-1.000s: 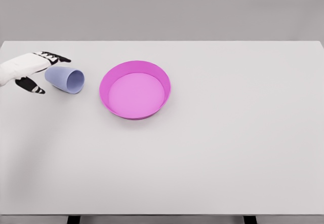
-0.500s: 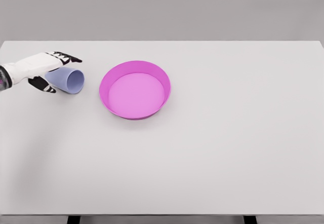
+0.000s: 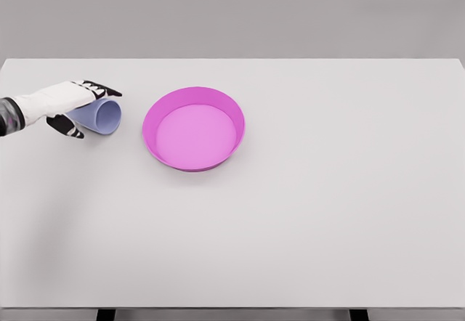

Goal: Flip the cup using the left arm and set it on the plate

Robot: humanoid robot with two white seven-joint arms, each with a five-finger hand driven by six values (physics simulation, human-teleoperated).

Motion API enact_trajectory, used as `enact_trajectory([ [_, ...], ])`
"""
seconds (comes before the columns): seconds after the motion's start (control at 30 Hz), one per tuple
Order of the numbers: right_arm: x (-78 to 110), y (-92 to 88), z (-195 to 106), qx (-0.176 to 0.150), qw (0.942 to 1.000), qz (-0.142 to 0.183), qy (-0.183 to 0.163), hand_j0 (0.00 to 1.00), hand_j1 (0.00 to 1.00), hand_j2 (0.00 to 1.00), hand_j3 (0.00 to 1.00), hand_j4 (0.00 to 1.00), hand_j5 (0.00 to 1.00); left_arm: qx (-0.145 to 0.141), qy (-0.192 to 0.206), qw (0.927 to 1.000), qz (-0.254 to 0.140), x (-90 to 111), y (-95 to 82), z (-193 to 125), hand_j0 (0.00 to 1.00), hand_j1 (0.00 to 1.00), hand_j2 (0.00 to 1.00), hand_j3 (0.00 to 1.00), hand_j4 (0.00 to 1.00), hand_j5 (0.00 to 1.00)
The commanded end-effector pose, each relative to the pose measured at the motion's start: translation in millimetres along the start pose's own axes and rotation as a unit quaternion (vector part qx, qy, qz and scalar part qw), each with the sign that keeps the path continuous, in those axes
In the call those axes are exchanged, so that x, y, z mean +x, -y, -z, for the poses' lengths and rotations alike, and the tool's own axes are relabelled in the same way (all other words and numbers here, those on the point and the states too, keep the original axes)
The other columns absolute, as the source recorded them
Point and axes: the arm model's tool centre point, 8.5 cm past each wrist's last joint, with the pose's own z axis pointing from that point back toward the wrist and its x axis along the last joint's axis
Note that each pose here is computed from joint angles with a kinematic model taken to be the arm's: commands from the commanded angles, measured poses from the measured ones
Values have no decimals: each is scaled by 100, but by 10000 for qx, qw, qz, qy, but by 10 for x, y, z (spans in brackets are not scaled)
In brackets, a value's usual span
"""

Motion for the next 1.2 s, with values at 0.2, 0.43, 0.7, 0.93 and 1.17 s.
enact_trajectory([
  [0.2, 0, 0, 0, 1, 10000, 1, 0, 100, 100, 100, 100, 100, 100, -55, -14, 10000, -12, -8, -1, -5, 90, 90, 90, 90, 90, 90],
  [0.43, 0, 0, 0, 1, 10000, 1, 0, 100, 100, 100, 100, 100, 100, -32, 23, 10000, -16, 21, -19, 37, 90, 90, 90, 90, 90, 90],
  [0.7, 0, 0, 0, 1, 10000, 1, 0, 100, 100, 100, 100, 100, 100, -75, 58, 10000, -30, 67, 27, 118, 80, 80, 80, 80, 80, 80],
  [0.93, 0, 0, 0, 1, 10000, 1, 0, 100, 100, 100, 100, 100, 100, -77, 51, 10000, -28, 62, 27, 112, 71, 71, 71, 71, 71, 71],
  [1.17, 0, 0, 0, 1, 10000, 1, 0, 100, 100, 100, 100, 100, 100, 189, 106, 9995, -221, 44, -81, 66, 71, 71, 71, 71, 71, 71],
])
